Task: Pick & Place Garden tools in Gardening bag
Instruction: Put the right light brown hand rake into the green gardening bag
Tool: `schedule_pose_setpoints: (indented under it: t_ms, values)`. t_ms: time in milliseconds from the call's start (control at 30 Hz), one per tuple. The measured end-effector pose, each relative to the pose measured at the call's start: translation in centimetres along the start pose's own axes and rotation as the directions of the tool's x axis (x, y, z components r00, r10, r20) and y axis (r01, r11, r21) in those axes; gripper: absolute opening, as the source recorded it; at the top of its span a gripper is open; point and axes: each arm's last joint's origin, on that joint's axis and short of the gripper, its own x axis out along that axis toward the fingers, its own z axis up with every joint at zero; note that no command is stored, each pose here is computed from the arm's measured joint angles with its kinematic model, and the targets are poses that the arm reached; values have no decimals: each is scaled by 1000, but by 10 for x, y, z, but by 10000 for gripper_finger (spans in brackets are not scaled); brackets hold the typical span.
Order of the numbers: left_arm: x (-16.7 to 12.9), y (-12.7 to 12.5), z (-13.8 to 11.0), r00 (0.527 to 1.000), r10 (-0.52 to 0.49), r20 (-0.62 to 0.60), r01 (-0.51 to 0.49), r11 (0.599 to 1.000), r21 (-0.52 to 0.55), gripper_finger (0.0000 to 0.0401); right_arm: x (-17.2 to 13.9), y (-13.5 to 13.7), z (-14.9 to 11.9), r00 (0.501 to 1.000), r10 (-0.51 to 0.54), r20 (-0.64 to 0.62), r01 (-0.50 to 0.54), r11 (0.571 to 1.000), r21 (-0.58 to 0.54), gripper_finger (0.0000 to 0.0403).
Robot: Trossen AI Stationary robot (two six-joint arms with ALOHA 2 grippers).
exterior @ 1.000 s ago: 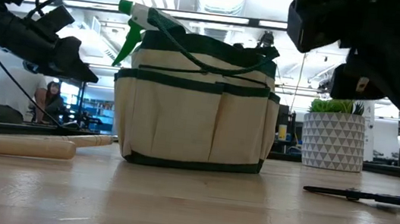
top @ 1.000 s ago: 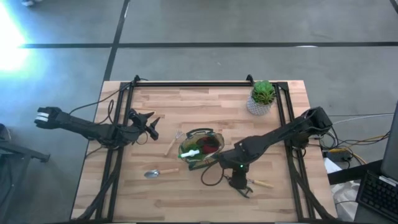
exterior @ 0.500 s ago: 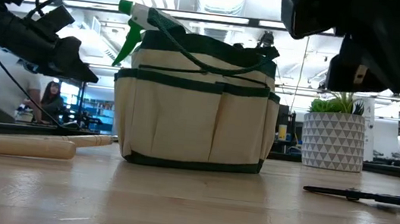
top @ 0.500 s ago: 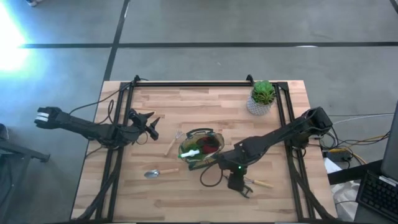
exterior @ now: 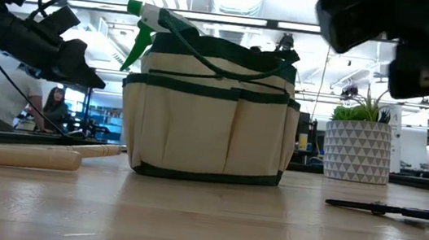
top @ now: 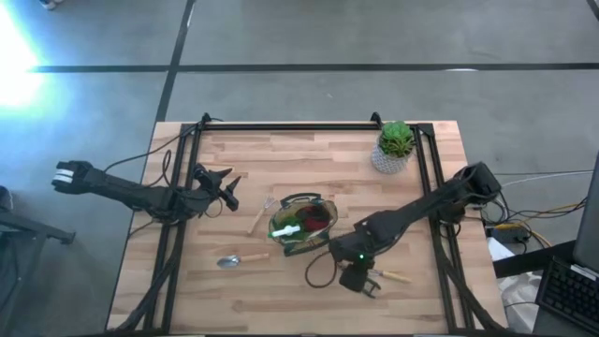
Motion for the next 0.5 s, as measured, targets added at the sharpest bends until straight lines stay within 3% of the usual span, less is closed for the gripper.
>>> schedule_pose_setpoints:
  t_ms: [200,333,500]
  values:
    - [0,0,0,1000,0,0,0,1000,0,186,11,5,-25,995,-99,-33,99,995,0,52]
    - [0,0,0,1000,0,0,0,1000,0,186,16,0,-41,969,-248,3,247,966,-72,52]
    - [0,0,0,1000,0,0,0,1000,0,186,17,-4,-50,943,-333,10,332,936,-116,52]
